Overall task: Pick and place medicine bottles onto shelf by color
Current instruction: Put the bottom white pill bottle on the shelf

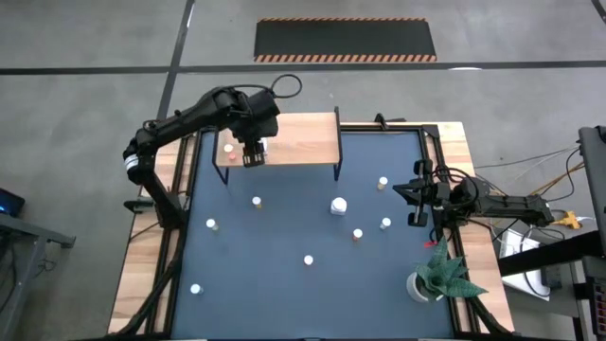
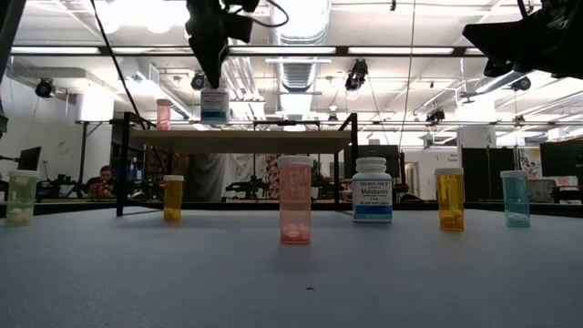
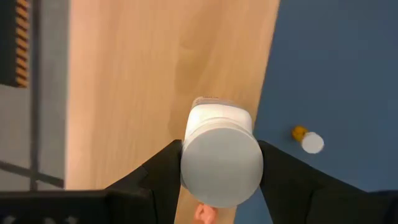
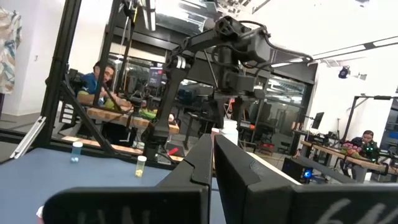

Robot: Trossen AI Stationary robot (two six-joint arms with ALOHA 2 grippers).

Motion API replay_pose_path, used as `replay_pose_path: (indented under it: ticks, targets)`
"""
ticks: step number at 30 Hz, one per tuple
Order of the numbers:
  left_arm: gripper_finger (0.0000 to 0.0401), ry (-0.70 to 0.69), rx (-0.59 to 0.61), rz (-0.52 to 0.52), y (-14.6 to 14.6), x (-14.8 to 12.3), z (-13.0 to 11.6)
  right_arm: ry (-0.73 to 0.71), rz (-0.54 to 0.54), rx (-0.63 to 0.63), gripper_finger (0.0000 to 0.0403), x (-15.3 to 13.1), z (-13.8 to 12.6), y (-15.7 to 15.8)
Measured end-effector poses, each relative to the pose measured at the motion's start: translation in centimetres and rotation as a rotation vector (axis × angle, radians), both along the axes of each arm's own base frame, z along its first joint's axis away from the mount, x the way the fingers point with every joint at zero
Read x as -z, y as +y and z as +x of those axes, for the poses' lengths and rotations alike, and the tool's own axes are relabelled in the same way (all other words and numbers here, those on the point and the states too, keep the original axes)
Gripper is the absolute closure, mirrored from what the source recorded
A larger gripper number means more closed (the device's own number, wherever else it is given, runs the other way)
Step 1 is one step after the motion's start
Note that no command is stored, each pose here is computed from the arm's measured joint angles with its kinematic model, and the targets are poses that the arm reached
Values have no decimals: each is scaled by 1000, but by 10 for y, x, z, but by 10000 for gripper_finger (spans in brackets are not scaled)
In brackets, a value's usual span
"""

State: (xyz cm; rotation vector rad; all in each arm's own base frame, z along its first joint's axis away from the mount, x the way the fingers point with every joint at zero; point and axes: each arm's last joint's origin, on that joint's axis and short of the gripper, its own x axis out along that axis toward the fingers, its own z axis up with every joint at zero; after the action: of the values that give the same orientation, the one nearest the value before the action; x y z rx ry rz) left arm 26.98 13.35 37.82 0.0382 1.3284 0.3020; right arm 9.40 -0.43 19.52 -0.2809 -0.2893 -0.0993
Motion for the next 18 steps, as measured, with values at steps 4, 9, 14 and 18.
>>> replay_pose_path:
  ticks: [4, 9, 14, 18]
  targets:
    - [235, 12, 33, -11, 3, 3, -1, 0, 0, 0, 394, 0, 0, 0]
    - [235, 13, 42, -23, 5, 4, -2, 0, 0, 0, 394, 0, 0, 0]
    - [235, 3, 49, -43, 6, 4, -2, 1, 1, 0, 394, 0, 0, 0]
    - [235, 3, 44, -43, 7, 4, -3, 0, 9, -2, 394, 0, 0, 0]
